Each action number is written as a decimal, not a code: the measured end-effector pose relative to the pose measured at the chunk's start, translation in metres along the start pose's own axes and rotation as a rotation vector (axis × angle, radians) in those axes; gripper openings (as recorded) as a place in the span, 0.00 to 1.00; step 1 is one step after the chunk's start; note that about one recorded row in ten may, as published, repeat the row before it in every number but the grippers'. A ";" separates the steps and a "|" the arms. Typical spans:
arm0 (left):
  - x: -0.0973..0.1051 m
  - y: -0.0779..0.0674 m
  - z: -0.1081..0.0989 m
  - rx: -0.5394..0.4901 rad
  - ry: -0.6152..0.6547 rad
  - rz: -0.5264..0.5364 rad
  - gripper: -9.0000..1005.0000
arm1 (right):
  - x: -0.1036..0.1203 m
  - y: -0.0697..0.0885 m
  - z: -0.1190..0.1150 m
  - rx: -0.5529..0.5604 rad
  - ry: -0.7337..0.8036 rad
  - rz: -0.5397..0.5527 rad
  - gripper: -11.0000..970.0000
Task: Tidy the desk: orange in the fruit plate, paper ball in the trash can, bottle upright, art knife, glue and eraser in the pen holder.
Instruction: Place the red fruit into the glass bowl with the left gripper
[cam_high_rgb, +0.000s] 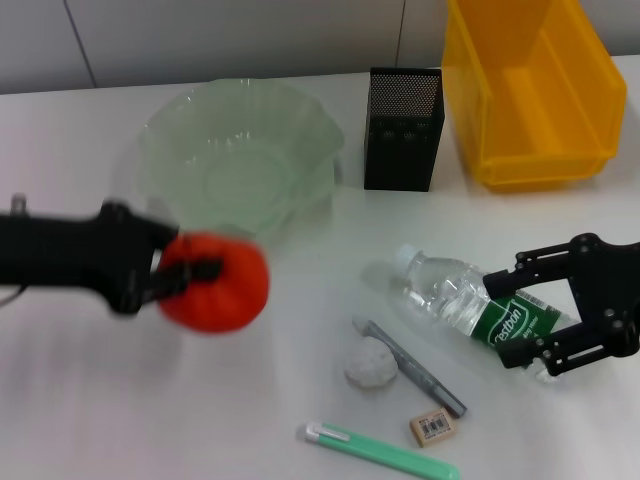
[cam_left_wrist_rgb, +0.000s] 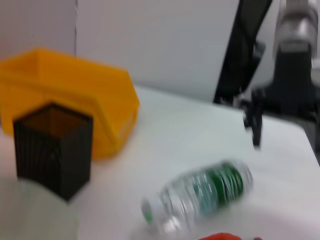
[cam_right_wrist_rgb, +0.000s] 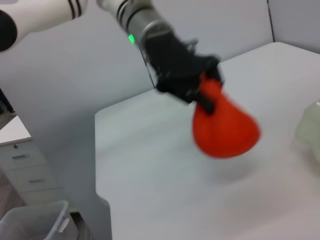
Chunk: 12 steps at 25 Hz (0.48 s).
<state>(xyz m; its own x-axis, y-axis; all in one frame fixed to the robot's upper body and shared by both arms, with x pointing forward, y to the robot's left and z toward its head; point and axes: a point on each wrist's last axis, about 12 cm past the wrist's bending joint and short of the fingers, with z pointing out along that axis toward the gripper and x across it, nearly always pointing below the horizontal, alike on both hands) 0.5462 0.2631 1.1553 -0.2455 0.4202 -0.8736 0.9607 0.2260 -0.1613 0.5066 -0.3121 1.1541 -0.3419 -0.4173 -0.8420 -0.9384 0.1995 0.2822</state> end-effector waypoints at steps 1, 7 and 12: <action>-0.008 0.003 0.001 -0.007 -0.023 0.000 0.17 | 0.000 0.000 0.001 -0.003 0.000 -0.002 0.80; -0.031 0.029 0.021 -0.133 -0.056 -0.030 0.15 | -0.003 -0.001 0.008 -0.015 -0.011 -0.013 0.80; -0.038 0.050 0.045 -0.238 -0.052 -0.066 0.11 | -0.004 -0.001 0.013 -0.019 -0.016 -0.019 0.80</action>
<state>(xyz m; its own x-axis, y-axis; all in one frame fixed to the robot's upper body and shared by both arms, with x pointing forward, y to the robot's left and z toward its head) 0.6090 0.2184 1.1597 -0.2940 0.3537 -0.8880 0.8838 0.4543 -0.1117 0.5094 -0.2993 1.1513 -0.3236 -0.4067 -0.8544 -0.9455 0.1747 0.2749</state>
